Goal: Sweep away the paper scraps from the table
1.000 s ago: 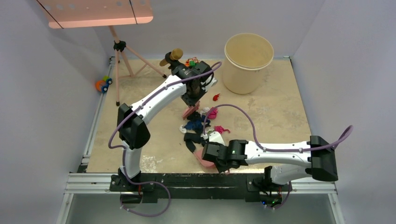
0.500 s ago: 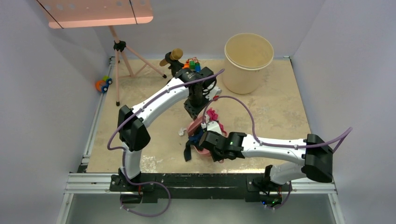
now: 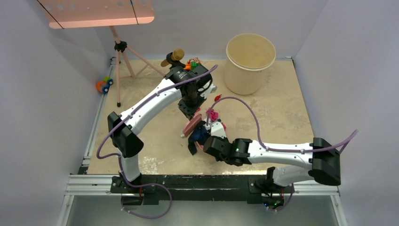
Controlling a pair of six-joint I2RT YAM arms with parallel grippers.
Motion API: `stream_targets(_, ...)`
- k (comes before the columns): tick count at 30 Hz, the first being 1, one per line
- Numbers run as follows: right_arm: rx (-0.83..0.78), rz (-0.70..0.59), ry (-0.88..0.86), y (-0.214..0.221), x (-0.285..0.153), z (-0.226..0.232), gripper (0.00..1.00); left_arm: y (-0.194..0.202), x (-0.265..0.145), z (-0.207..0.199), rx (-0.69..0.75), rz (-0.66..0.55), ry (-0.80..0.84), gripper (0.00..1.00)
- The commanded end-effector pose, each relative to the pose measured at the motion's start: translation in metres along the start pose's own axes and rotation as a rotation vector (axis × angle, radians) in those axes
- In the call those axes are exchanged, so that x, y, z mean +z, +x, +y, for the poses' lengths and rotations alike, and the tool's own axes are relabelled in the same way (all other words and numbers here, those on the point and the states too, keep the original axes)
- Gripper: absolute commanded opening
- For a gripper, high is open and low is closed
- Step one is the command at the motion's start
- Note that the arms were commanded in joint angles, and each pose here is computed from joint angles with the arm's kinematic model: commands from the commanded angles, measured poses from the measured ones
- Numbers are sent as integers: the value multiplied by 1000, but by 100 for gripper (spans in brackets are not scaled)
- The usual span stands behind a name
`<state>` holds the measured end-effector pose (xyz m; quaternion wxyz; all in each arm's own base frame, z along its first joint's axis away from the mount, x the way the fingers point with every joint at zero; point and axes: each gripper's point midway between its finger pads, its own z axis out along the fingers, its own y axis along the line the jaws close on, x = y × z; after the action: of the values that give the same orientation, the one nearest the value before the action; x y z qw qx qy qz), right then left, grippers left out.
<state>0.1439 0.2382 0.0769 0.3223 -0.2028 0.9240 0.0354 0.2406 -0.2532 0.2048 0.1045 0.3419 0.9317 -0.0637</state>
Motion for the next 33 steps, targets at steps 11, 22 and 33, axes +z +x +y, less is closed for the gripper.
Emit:
stream_targets(11, 129, -219, -133, -21, -30, -4, 0, 6, -42, 49, -213, -104, -216, 0)
stream_targets(22, 212, -288, -201, -37, -66, -16, 0, 22, -47, 70, -345, -186, -301, 0)
stream_targets(33, 262, -371, -112, -93, -135, -58, 0, 62, -53, 88, -466, -265, -324, 0)
